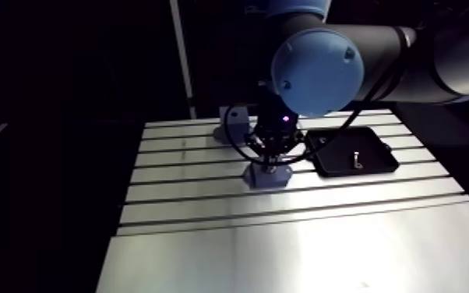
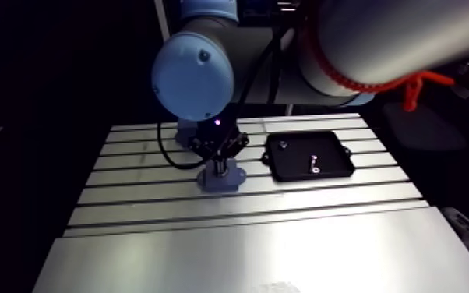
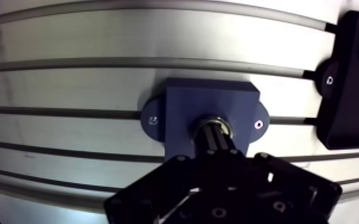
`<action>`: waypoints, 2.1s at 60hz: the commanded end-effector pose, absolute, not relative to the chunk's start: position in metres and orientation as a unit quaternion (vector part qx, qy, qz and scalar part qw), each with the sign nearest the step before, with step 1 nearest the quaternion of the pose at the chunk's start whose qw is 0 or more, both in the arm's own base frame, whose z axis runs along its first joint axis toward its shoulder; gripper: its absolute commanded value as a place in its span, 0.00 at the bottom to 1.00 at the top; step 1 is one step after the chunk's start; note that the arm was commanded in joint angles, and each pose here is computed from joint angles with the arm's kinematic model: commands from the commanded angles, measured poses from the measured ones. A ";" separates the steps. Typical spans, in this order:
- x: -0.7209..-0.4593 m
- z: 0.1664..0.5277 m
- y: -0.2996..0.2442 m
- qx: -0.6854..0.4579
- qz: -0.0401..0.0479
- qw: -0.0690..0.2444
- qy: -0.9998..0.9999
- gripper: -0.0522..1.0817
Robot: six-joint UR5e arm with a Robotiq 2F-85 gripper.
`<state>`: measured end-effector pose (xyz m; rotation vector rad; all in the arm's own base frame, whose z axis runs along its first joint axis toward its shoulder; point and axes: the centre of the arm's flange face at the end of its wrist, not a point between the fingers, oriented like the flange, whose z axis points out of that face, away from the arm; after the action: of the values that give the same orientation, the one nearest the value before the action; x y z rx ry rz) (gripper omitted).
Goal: Pick up the bearing and press it into the housing until flush.
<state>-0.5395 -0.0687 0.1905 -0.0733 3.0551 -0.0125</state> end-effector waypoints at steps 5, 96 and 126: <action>-0.538 0.189 -0.069 -0.024 -0.003 0.044 0.999 0.99; -0.539 0.182 -0.069 -0.027 -0.004 0.050 0.998 0.99; -0.539 0.182 -0.069 -0.027 -0.003 0.050 0.998 0.98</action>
<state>-0.5387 -0.0687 0.1816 -0.0812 3.0385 -0.0100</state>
